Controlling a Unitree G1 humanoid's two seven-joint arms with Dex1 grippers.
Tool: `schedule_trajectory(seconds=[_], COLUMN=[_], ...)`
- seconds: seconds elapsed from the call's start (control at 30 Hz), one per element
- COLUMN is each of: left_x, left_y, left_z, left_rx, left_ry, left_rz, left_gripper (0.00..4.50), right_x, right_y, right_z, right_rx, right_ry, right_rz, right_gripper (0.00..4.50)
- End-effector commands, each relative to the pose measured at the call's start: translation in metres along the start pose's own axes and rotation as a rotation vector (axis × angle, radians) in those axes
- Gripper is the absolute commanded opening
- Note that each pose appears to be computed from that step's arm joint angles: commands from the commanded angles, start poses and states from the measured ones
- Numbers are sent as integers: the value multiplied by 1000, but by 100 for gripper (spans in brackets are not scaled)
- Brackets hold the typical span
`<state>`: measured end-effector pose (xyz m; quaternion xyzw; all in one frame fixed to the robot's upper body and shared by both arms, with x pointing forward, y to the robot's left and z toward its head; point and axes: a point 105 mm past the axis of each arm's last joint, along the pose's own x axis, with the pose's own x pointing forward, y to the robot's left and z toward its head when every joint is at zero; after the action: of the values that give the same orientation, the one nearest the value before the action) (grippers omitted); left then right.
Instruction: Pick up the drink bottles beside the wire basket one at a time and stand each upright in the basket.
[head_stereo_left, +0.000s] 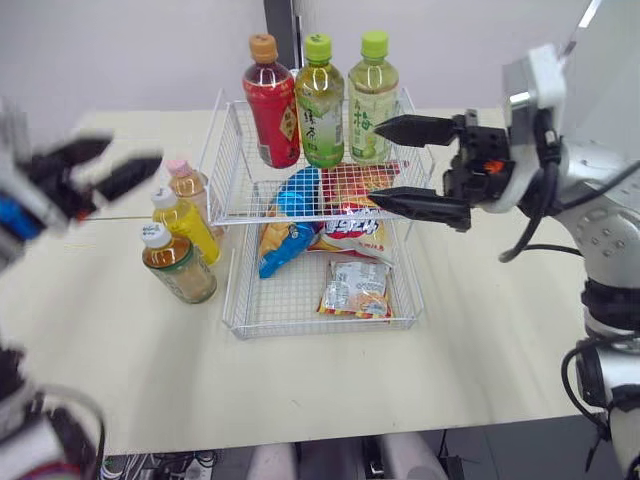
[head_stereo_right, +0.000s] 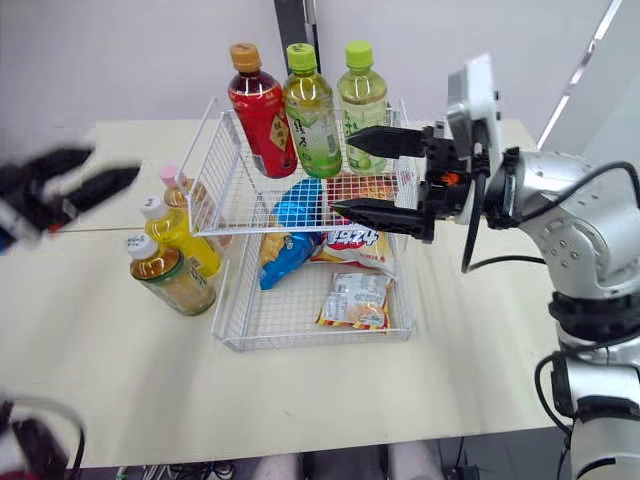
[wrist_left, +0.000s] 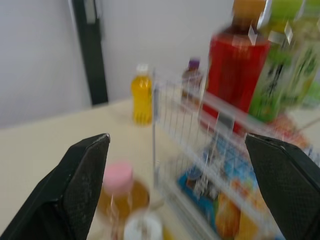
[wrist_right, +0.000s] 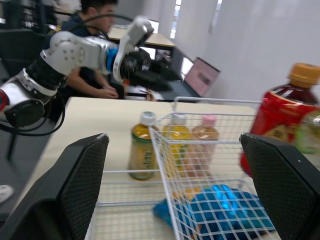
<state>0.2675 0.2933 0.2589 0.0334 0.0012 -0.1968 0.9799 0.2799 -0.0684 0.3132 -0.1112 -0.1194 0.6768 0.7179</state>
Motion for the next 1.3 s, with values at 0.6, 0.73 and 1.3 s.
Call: schedule_trajectory(seconds=[0.6, 0.73, 1.3], left_x=[-76, -35, 39], left_y=[-56, -44, -25], left_z=[-36, -37, -45], left_rx=[-21, 37, 79], left_ry=[6, -17, -58], left_rz=[197, 158, 124], left_gripper=[449, 449, 449], right_x=[22, 17, -1], right_y=[8, 7, 11], right_z=[-6, -8, 2], right_rx=[-25, -35, -69], right_ry=[-24, 1, 52], right_rz=[238, 188, 30], right_gripper=[450, 450, 450])
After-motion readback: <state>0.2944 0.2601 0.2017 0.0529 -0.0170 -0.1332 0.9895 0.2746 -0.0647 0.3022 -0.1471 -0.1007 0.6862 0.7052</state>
